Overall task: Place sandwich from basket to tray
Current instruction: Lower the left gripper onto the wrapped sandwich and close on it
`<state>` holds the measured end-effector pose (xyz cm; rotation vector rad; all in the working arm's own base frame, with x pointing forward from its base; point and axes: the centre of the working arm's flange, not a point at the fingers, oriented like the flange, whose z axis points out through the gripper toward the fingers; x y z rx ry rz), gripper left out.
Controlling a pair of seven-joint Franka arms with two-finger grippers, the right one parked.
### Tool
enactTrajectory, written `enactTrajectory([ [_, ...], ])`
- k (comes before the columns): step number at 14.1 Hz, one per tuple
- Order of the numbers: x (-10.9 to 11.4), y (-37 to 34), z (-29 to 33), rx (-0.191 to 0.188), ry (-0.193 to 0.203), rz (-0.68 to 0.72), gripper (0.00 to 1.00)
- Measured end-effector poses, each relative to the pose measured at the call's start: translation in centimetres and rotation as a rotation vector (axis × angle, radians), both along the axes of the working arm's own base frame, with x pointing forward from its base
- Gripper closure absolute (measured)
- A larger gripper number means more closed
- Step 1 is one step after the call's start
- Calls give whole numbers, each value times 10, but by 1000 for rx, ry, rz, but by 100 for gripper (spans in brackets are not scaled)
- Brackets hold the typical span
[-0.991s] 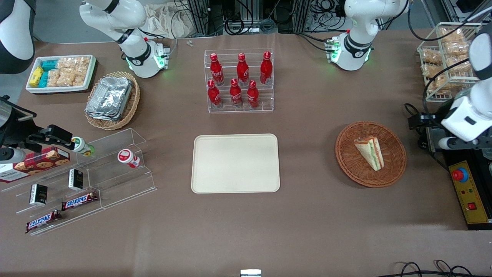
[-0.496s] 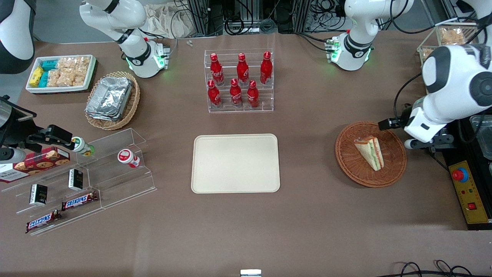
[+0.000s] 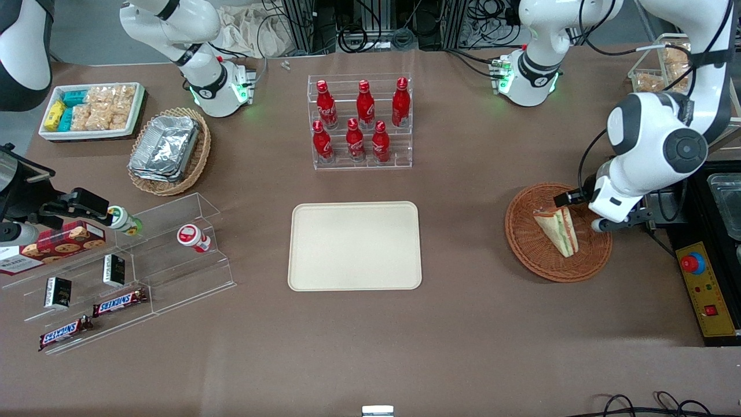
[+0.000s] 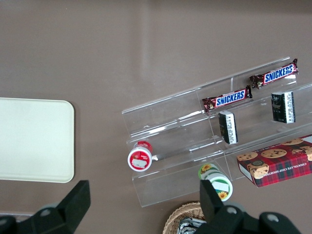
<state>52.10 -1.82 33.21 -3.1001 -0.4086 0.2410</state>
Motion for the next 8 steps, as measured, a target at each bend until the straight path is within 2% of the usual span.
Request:
enactTrajectory([
  [4,9,1,-40,62,-5,68,0],
  [8,7,-4,-55,66,-18,77,0],
])
